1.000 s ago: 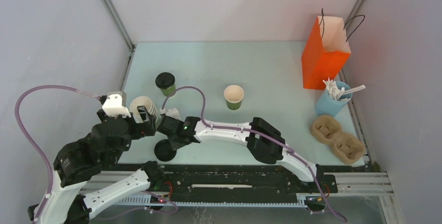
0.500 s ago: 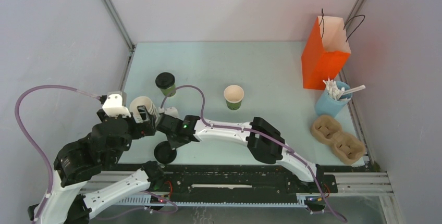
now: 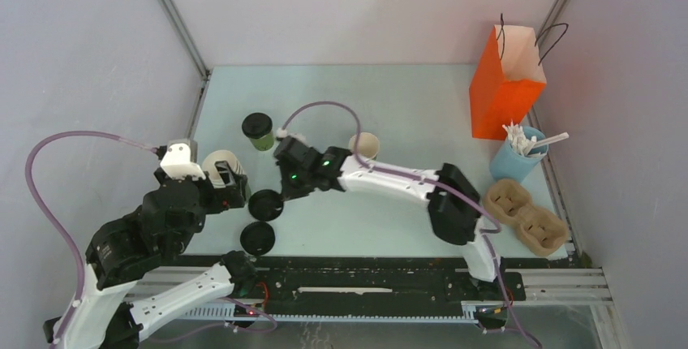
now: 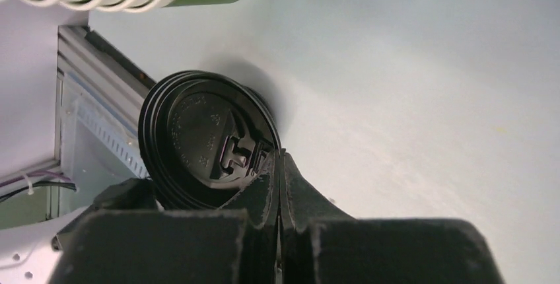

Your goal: Pack the takeout coffee

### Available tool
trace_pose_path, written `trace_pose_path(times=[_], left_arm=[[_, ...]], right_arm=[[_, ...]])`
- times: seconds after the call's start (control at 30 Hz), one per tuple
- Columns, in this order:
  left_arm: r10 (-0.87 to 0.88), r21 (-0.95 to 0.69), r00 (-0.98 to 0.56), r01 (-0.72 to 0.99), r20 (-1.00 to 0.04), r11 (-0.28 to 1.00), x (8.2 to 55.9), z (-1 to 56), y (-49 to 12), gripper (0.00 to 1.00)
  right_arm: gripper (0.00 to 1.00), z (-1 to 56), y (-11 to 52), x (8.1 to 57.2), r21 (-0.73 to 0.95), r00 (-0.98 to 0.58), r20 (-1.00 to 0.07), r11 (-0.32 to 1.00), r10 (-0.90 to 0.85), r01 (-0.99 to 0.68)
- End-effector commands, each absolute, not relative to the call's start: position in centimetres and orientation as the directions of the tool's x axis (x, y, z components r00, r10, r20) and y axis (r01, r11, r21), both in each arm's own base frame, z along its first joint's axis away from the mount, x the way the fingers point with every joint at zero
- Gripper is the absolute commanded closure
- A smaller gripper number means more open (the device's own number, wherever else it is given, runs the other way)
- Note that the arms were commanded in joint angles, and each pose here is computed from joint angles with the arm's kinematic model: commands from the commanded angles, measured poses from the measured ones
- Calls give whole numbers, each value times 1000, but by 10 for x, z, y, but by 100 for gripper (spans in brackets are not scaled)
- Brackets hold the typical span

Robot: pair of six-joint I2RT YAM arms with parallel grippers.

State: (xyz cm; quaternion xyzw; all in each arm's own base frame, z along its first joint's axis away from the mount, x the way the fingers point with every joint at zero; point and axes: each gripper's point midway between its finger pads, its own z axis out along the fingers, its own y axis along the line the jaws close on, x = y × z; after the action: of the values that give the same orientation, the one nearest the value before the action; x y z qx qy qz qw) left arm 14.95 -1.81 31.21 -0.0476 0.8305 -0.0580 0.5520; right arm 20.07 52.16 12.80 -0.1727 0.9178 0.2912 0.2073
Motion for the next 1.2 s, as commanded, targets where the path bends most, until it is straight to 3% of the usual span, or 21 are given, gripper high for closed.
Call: trace_pose_path(times=[0.0,0.1,0.2,0.4,0.63,0.87,1.17], left_arm=[[-232,-276,-400,55,-886,960,160,311,-57,0],[-238,-324,-459,118,-856,939,170,296,-94,0],[-231,-385,-554,178,-800,906,187,277,-140,1],[-221,-546,-689,296,-691,783,211,262,-214,12],[-194,-565,-741,286,-642,774,234,247,-245,44],[-177,-567,-773,268,-609,779,240,229,-255,61],[-160,-525,-773,248,-614,814,248,216,-253,69]], right_arm=[[100,179,469,233,528,-830,-546,724,-109,-443],[100,193,408,252,476,-773,-625,733,-108,-487],[100,197,356,260,302,-675,-711,781,-198,-547],[100,211,290,268,70,-555,-777,835,-298,-546],[100,221,275,263,72,-529,-803,835,-276,-546],[100,224,274,259,94,-527,-809,828,-260,-552],[100,228,276,258,109,-524,-814,821,-249,-560]])
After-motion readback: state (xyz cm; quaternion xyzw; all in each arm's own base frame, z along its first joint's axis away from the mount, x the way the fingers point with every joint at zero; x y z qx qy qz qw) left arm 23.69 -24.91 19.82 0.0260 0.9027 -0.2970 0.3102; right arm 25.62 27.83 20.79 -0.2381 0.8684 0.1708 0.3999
